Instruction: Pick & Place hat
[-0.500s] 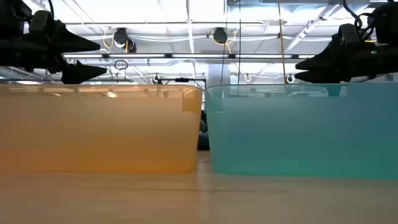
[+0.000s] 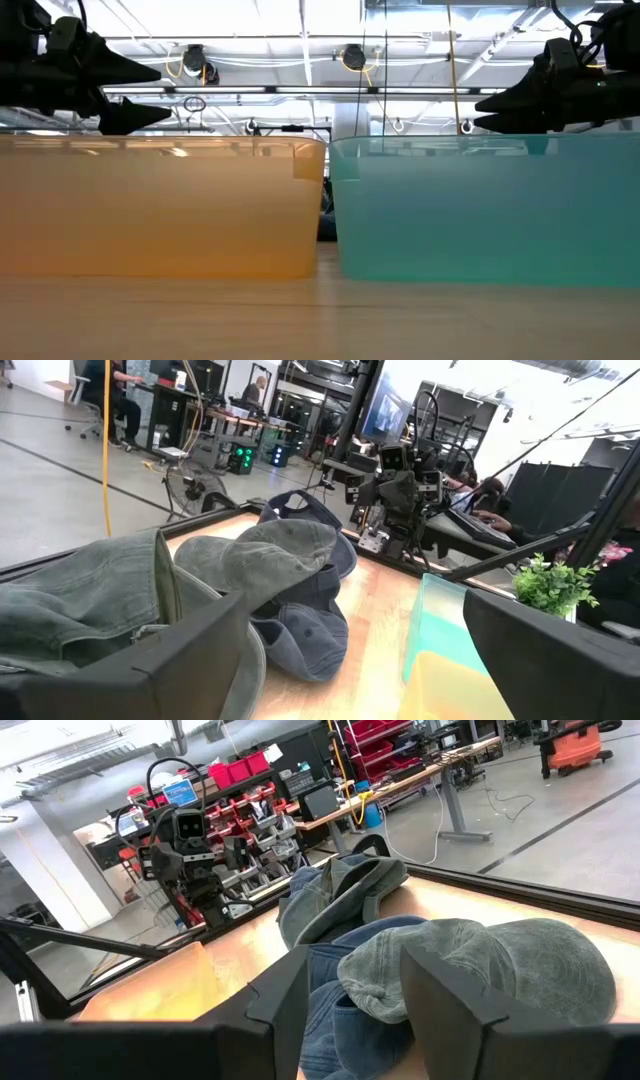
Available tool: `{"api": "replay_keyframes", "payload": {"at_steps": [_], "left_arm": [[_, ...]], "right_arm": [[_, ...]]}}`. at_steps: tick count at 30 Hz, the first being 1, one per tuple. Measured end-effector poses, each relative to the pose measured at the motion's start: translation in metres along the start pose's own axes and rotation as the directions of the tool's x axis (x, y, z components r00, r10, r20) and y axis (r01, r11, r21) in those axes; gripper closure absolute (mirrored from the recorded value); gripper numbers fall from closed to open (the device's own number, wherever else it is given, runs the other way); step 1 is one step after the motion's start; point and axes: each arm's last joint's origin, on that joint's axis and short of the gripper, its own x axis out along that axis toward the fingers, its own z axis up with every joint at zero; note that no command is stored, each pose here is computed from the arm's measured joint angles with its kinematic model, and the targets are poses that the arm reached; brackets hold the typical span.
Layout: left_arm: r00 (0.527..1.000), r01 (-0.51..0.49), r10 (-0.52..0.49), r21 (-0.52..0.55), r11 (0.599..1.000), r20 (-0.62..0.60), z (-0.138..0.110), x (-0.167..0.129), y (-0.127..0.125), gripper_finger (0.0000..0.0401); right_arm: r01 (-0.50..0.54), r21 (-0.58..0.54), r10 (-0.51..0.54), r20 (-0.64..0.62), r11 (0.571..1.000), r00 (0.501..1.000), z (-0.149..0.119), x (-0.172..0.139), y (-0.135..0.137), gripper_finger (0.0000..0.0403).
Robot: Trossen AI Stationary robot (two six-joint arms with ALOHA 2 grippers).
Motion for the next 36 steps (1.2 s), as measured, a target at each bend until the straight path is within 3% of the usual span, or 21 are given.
{"api": "replay_keyframes", "payload": {"at_steps": [36], "left_arm": [[1.0,0.0,0.0,0.0,1.0,-0.001,0.0,0.0,0.0,0.0034]], "right_arm": [[0.0,0.0,0.0,0.001,1.0,1.0,0.0,0.0,0.0,0.0259]]}}
